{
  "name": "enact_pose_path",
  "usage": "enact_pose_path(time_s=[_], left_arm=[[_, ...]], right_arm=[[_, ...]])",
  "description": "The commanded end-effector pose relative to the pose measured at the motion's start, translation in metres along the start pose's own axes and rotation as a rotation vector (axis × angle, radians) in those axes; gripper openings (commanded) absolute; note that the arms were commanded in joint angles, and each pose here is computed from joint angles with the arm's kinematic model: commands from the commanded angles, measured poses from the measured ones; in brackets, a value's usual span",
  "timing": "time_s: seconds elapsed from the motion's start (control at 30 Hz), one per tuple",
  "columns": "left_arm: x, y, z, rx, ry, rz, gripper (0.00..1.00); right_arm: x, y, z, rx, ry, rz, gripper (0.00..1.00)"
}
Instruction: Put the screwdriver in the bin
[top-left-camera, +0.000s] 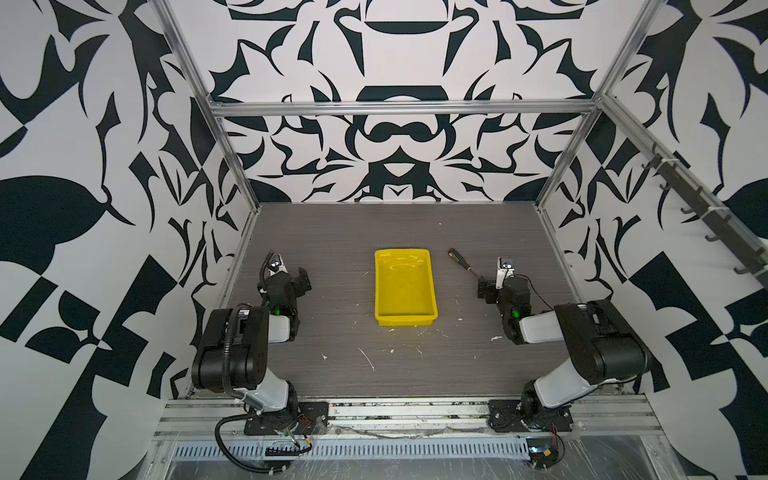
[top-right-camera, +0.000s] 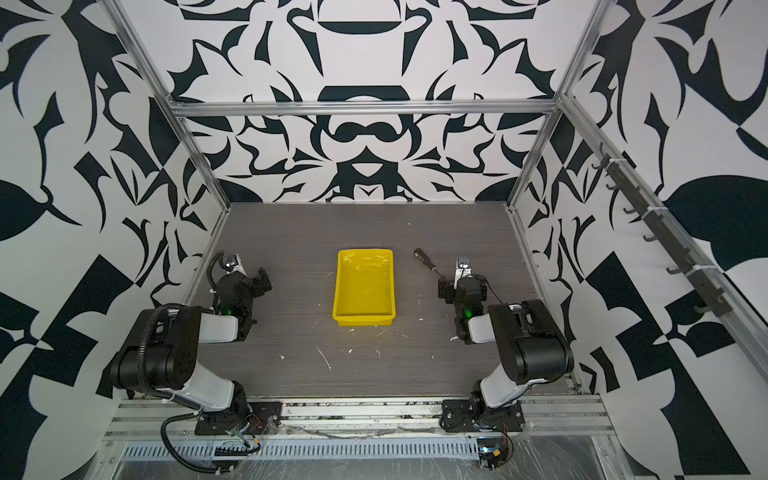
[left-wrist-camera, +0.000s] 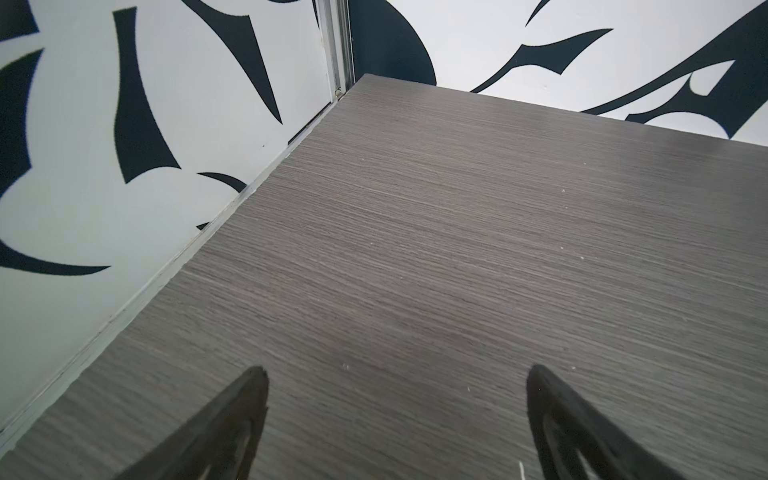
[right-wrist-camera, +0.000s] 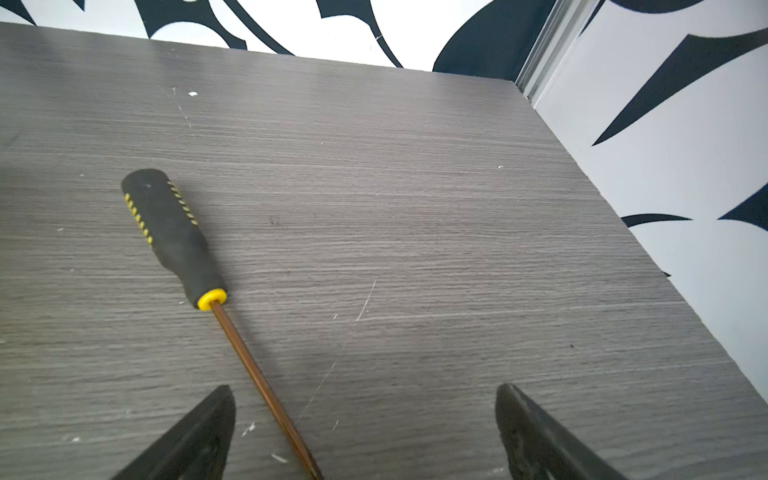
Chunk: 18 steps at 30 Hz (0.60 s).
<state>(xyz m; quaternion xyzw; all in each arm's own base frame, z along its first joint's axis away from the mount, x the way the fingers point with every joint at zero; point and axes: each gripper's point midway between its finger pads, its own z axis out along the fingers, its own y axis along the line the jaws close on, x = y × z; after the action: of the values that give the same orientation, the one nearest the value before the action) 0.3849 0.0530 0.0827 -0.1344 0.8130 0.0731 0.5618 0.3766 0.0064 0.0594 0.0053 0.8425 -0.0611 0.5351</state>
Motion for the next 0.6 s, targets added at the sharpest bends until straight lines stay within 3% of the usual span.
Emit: enact_pose_path(time_s=[0.0,0.57], left_arm=[[-0.0095,-0.0004,-0.0007,0.006,-0.034,-0.017,1.0],[-0.0087,0.0002,-0.0008,0.005,-0.032,-0.018,1.0]], right_arm=[[-0.0215,-0.0001,-0.0006,-0.004,-0.059,0.005,1.0],[-0.0228,-0.0002,-0.0019,-0.005,-0.069,0.006,1.0]])
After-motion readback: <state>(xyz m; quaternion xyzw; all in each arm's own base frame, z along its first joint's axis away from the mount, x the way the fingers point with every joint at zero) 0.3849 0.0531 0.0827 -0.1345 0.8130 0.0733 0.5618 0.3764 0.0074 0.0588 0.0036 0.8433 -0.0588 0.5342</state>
